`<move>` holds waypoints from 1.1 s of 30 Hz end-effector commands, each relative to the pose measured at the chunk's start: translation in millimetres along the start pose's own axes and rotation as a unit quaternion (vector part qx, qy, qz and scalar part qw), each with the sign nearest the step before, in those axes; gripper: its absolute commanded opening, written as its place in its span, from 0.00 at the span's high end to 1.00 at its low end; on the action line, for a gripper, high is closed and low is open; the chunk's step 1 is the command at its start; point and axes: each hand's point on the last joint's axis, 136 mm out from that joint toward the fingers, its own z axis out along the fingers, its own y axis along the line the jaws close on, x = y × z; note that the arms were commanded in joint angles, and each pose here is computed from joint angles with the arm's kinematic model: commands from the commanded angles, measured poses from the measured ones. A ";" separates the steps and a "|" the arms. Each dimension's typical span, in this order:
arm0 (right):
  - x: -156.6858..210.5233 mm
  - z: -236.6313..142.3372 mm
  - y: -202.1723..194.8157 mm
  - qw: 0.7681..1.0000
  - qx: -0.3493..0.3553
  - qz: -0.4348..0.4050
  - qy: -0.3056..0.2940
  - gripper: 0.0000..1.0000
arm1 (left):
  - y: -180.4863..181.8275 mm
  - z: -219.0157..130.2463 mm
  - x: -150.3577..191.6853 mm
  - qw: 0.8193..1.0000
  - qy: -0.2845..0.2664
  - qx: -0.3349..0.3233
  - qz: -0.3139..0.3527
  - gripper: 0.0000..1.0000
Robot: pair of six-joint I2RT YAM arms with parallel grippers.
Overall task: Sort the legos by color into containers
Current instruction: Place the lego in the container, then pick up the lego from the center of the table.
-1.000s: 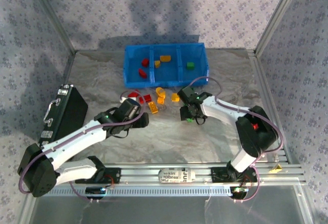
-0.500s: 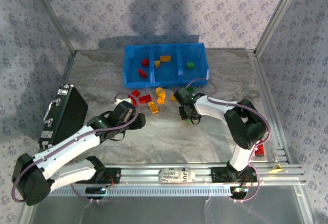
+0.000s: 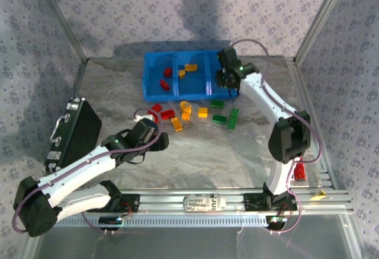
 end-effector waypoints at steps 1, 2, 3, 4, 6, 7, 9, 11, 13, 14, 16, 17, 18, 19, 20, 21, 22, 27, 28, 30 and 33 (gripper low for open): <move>-3.1 27.4 -9.1 0.998 0.013 -0.026 0.048 0.59 | -6.5 -12.3 -10.0 1.000 -0.017 0.004 0.000 0.18; -11.9 32.8 -6.9 0.999 0.002 -0.027 0.045 0.39 | -6.9 -13.0 -9.3 1.000 -0.017 0.002 0.001 0.18; -16.8 37.6 -5.7 0.998 0.003 -0.030 0.047 0.13 | -8.1 -14.3 -8.7 1.000 -0.017 0.002 0.003 0.18; -20.8 36.7 -6.8 0.998 0.012 -0.031 0.045 0.06 | -8.3 -15.1 -8.3 1.000 -0.017 0.001 0.005 0.17; -17.5 27.3 -4.5 0.998 0.030 -0.043 0.034 0.01 | -8.8 -17.4 -7.6 1.000 -0.018 -0.001 0.007 0.18; -15.4 21.5 -1.2 0.998 0.026 -0.047 0.022 0.01 | -8.4 -17.9 -7.1 1.000 -0.019 -0.002 0.008 0.18; -4.6 8.3 7.9 0.999 -0.002 -0.049 0.005 0.01 | -7.9 -15.9 -5.3 1.000 -0.020 -0.002 0.006 0.18; 11.4 -2.6 5.7 0.999 -0.009 -0.045 0.005 0.01 | -10.2 -12.0 -4.4 1.000 -0.019 0.001 0.006 0.18; 29.6 -11.7 0.7 0.999 -0.015 -0.041 0.005 0.01 | -14.6 -6.5 -4.1 1.000 -0.013 0.003 0.008 0.17; 39.3 -17.1 -1.8 0.999 -0.022 -0.040 0.004 0.01 | -17.9 -3.0 -4.2 1.000 -0.010 0.004 0.012 0.17; 58.6 -25.2 -10.8 0.999 -0.026 -0.035 0.008 0.01 | -25.1 5.1 -5.1 1.000 -0.002 0.005 0.017 0.17; 70.2 -28.8 -16.5 0.999 -0.024 -0.032 0.011 0.01 | -28.3 9.7 -5.7 1.000 0.001 0.004 0.021 0.16; 80.7 -32.5 -23.0 0.999 -0.022 -0.027 0.013 0.01 | -30.6 14.7 -6.6 1.000 0.005 0.000 0.023 0.15; 90.3 -35.9 -27.5 0.999 -0.023 -0.023 0.014 0.01 | -33.4 17.9 -9.1 1.000 0.006 0.000 0.023 0.13; 101.8 -39.9 -30.7 0.999 -0.027 -0.021 0.019 0.01 | -36.1 23.9 -10.8 1.000 0.012 -0.001 0.021 0.12; 119.1 -39.5 -37.2 0.999 -0.025 -0.017 0.025 0.01 | -38.1 30.9 -12.2 1.000 0.020 -0.001 0.016 0.12; 129.4 -41.3 -41.0 0.999 -0.026 -0.012 0.026 0.01 | -38.8 38.6 -13.5 1.000 0.029 -0.001 0.006 0.12; 172.7 -45.6 -55.3 0.999 -0.031 0.009 0.037 0.01 | -44.2 68.9 -27.8 0.999 0.051 -0.014 -0.005 0.13; 177.9 -45.7 -58.1 0.999 -0.030 0.013 0.039 0.01 | -45.1 77.5 -29.3 0.998 0.059 -0.024 -0.002 0.13; 184.4 -46.1 -60.9 0.999 -0.031 0.018 0.042 0.01 | -47.7 93.6 -33.0 0.996 0.075 -0.036 0.001 0.14; 187.5 -47.5 -61.9 0.998 -0.035 0.020 0.043 0.01 | -51.3 116.7 -35.4 0.993 0.100 -0.065 0.016 0.15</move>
